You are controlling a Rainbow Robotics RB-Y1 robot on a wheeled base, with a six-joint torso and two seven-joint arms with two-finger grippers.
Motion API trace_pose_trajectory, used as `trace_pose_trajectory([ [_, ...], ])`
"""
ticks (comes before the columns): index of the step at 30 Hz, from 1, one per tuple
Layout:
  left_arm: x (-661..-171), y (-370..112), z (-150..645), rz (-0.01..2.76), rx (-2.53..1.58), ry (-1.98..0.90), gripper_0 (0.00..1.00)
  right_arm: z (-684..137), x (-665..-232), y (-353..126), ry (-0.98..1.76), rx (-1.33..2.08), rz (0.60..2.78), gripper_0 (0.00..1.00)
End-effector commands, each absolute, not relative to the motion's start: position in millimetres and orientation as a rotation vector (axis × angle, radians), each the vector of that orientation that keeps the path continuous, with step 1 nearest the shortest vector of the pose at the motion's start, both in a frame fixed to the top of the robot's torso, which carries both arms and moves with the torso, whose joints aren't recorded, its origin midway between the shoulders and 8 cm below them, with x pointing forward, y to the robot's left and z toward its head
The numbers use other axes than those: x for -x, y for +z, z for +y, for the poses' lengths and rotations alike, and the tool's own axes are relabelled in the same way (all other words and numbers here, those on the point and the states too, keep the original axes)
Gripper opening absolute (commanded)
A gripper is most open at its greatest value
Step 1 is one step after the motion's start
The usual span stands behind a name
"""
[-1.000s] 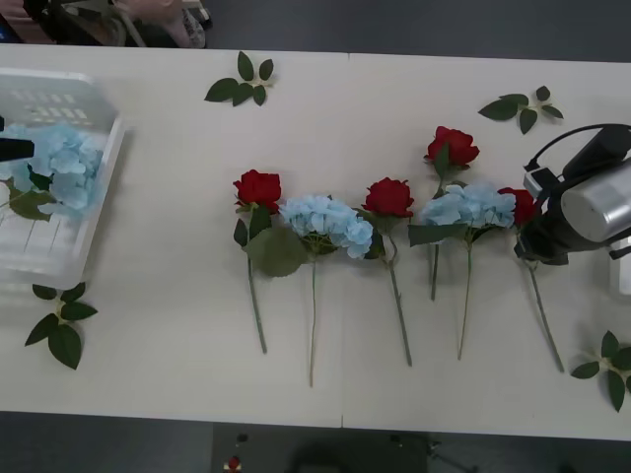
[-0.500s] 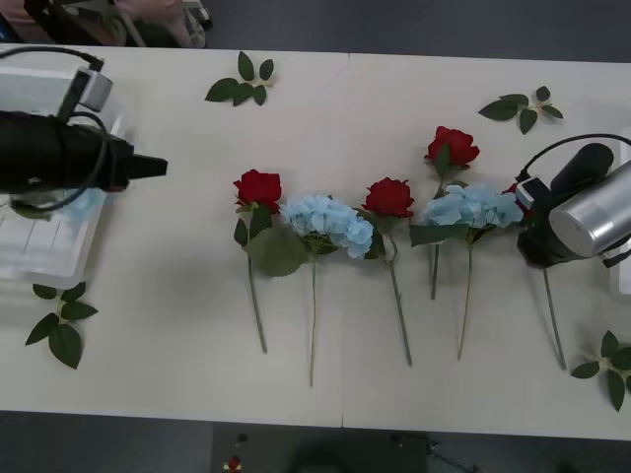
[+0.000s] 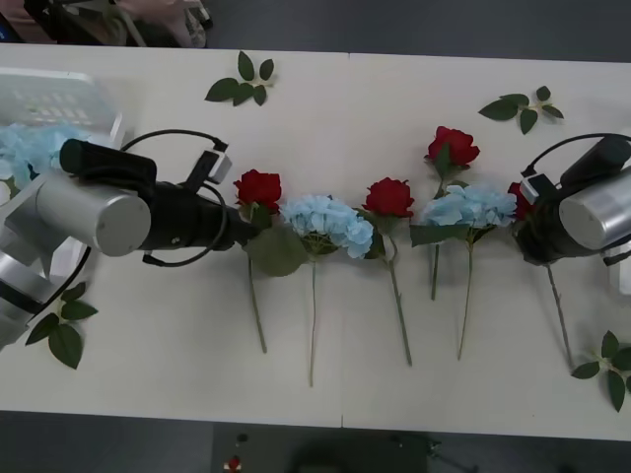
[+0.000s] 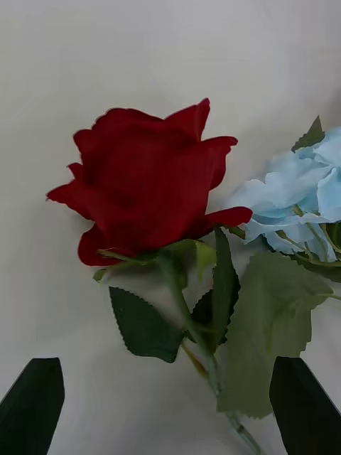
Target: Put the red flowers into the right box and the blue flowers into the left box
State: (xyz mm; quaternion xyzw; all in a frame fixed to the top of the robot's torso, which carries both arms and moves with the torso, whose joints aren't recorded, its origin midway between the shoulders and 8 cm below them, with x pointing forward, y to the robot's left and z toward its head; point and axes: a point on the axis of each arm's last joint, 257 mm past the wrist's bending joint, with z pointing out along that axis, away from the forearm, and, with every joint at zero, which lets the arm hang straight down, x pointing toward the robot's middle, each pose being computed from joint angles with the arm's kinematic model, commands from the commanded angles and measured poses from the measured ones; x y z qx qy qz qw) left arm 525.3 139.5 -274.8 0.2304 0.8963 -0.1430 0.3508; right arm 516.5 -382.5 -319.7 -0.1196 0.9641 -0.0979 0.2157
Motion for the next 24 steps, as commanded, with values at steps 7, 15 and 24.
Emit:
trace_pose_trajectory([
  [7,-540,-299,111,2.374,-0.633,-0.318,0.84,-416,-546,-144,0.033,-0.064,2.495,0.0],
  [15,-542,-311,110,2.395,-0.657,-0.284,0.14,-520,-525,-88,-0.197,-0.218,2.45,0.0],
  [24,-549,-306,112,2.368,-0.658,-0.265,0.0,-613,-528,-117,-0.506,-0.275,2.39,0.0],
])
